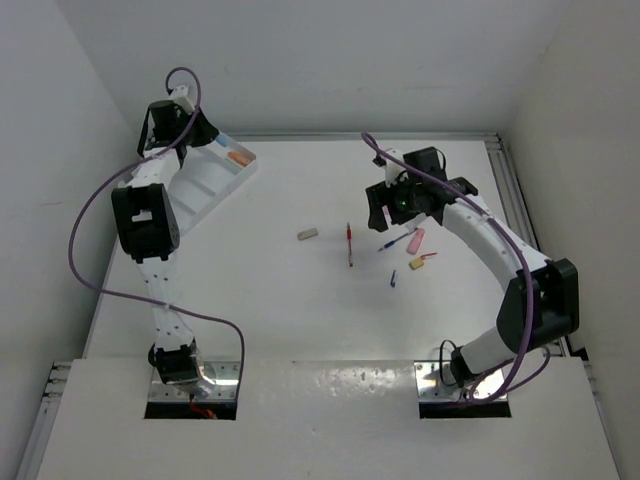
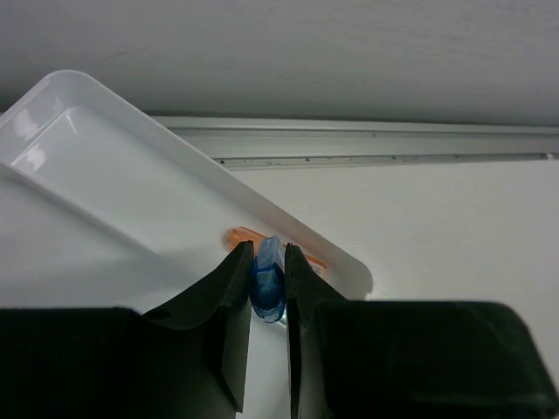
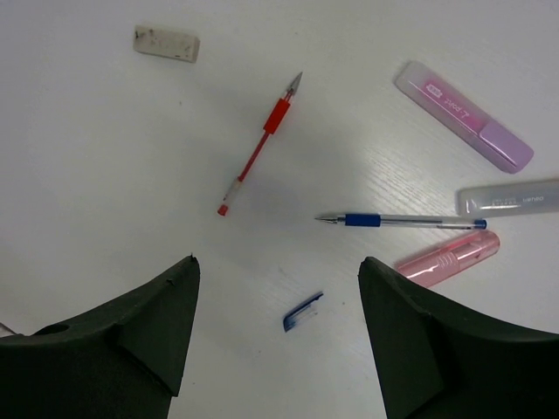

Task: Sort the stationery into containers
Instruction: Place the pen in the storage box, then pick up the pen from the center of the board, then place the pen in the storage box.

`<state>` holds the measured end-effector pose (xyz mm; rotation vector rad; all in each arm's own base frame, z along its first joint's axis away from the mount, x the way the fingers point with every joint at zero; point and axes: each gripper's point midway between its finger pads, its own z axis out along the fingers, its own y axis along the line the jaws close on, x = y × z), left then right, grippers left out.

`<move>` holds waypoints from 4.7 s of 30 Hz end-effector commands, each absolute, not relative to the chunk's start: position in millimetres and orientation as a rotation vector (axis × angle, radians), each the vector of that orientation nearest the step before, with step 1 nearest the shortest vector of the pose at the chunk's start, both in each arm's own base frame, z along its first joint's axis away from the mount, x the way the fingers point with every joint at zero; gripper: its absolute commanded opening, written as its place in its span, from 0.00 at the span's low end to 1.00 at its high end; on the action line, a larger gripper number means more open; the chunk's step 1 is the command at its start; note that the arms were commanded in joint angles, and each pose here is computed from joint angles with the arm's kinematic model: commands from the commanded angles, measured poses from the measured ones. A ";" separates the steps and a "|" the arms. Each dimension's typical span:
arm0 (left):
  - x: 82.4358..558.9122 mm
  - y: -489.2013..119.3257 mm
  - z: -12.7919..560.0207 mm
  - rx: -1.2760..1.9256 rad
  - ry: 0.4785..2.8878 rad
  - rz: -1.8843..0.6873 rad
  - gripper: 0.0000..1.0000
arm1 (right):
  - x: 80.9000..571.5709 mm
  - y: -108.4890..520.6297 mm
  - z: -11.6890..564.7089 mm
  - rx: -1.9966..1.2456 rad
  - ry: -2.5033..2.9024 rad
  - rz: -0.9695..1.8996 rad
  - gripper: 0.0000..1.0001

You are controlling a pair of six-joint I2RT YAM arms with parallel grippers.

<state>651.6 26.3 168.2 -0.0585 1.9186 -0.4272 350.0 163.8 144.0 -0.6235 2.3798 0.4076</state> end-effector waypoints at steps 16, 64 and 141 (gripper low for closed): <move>708.6 39.2 181.7 -0.053 1.720 -0.345 0.76 | 347.7 124.2 134.0 -0.492 2.427 0.395 0.73; 428.8 -27.3 227.1 -0.062 1.941 -0.587 0.78 | 366.0 43.5 -5.5 0.084 2.798 0.069 0.42; 266.4 -281.9 231.8 0.783 1.935 -1.476 0.44 | 258.0 274.4 197.2 -1.547 1.704 0.277 0.00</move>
